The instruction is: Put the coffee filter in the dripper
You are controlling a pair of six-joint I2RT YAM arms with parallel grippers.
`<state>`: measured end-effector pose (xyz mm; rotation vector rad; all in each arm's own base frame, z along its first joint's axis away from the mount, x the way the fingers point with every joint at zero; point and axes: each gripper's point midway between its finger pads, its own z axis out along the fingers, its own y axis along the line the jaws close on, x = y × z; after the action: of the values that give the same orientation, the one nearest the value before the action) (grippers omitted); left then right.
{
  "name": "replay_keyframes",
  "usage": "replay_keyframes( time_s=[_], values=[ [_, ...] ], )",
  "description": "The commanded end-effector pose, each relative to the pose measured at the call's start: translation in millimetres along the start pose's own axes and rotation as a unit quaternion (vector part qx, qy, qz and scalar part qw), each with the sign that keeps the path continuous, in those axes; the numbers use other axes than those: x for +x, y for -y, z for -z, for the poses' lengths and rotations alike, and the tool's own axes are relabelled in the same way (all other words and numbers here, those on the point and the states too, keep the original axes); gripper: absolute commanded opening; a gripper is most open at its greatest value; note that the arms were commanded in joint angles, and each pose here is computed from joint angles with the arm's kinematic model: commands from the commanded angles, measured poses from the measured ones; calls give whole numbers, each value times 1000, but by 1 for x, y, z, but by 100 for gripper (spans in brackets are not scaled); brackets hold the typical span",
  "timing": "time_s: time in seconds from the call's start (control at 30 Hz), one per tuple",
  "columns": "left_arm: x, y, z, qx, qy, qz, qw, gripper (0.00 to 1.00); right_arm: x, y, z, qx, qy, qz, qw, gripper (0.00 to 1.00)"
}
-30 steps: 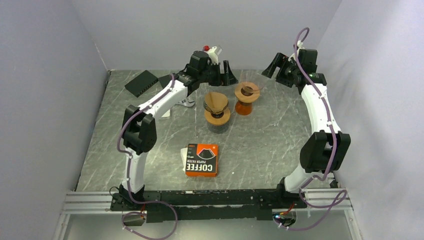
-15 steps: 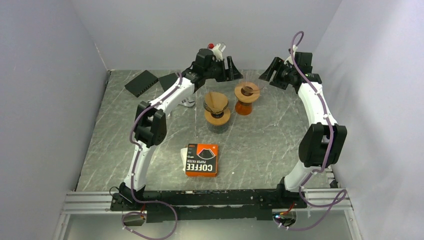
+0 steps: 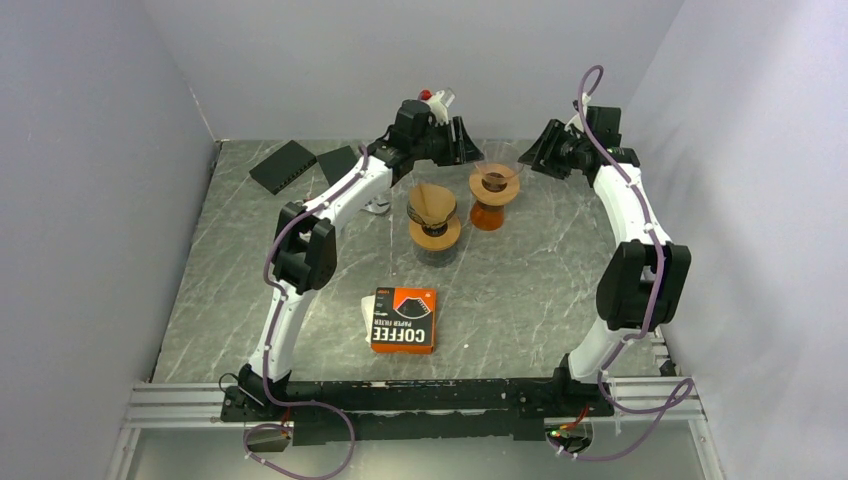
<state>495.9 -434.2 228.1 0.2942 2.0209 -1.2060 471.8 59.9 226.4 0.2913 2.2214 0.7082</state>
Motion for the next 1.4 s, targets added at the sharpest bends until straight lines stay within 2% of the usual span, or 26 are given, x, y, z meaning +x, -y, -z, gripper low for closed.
replay_keyframes(
  time_s=[0.0, 0.2, 0.33, 0.43, 0.6, 0.77, 0.97, 1.07, 1.2, 1.37],
  values=[
    [-7, 9, 4, 3, 6, -19, 1000, 53, -6, -5, -3, -23, 8, 4, 1000, 45],
    [-7, 10, 6, 6, 10, -22, 1000, 53, -2, -5, -5, -27, 3, 2, 1000, 40],
    [-14, 16, 10, 8, 17, -30, 999, 64, -5, -10, -1, -34, 8, 7, 999, 42],
    [-25, 27, 16, 18, 31, -43, 998, 72, -12, -20, 8, -47, 19, 14, 999, 46],
    [-51, 46, 39, 11, 65, -88, 994, 82, -29, -42, 35, -61, 59, 35, 996, 61],
    [-76, 51, 81, -37, 112, -146, 982, 90, -37, -58, 61, -70, 91, 53, 992, 72],
    [-98, 33, 149, -140, 154, -202, 957, 94, -31, -68, 74, -80, 97, 65, 990, 78],
    [-94, 9, 182, -199, 153, -199, 947, 95, -24, -71, 76, -82, 92, 69, 990, 81],
    [-73, -29, 227, -264, 146, -144, 942, 95, -14, -76, 75, -89, 88, 75, 989, 83],
    [-1, -77, 275, -339, 93, -57, 934, 94, -3, -76, 70, -86, 76, 78, 990, 84]
  ],
)
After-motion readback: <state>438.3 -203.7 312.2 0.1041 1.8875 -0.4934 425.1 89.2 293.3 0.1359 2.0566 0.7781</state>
